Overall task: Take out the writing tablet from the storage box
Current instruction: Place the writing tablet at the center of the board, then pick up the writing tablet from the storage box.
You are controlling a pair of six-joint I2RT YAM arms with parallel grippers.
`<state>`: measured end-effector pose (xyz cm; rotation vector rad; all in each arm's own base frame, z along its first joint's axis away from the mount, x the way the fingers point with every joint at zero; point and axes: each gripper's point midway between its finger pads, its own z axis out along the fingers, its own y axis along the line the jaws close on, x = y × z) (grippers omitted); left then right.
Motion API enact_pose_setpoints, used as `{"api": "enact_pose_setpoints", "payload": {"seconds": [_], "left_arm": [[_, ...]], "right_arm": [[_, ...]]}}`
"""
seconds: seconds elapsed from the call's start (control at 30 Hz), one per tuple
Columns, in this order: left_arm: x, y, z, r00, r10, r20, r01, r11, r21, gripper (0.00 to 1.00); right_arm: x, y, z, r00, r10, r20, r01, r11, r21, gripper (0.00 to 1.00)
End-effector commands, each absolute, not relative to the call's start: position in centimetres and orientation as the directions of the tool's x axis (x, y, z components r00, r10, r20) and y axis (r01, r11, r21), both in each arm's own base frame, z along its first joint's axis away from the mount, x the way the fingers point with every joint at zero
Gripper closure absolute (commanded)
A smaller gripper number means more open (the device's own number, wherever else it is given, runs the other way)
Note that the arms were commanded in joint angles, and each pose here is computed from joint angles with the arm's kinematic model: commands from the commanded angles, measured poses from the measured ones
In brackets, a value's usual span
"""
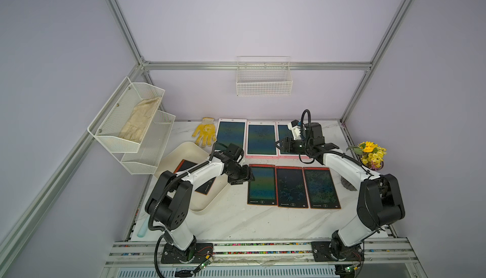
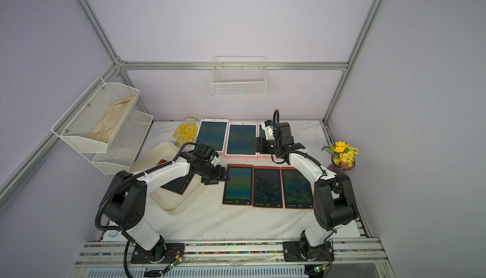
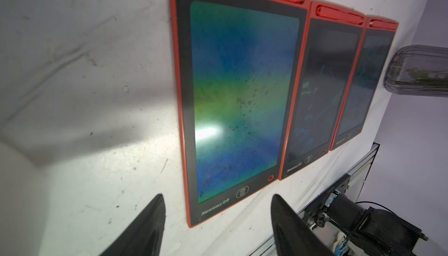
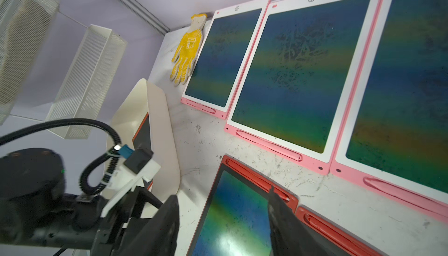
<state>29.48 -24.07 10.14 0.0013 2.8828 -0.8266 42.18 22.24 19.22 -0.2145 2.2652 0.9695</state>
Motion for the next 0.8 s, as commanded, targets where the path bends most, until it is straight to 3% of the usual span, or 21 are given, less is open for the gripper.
{"api": "enact_pose_setpoints", "payload": {"seconds": [0.0, 0.13, 0.3, 0.77], "left_arm": [[29.0, -23.0, 14.5, -0.969, -0.066, -0.236, 0.075, 0.838, -0.540, 0.31], [27.5, -20.1, 15.9, -0.954, -0.133, -0.270, 0.015, 0.874, -0.486, 0.30], [25.2, -13.0, 14.1, -0.925, -0.295, -0.238, -0.222, 0.931, -0.291, 0.30], [20.4, -1.0, 15.9, -0.719, -0.613, -0.327, -0.554, 0.790, -0.263, 0.22]], "right_arm": [[42.3, 26.0, 19.3, -0.752, 0.015, -0.659, -0.456, 0.711, 0.536, 0.41], [42.2, 30.8, 18.6, -0.748, -0.073, -0.659, -0.520, 0.682, 0.515, 0.45], [41.2, 37.1, 17.0, -0.716, -0.214, -0.664, -0.607, 0.661, 0.441, 0.46], [39.9, 47.9, 11.8, -0.644, -0.398, -0.654, -0.708, 0.633, 0.313, 0.49]]}}
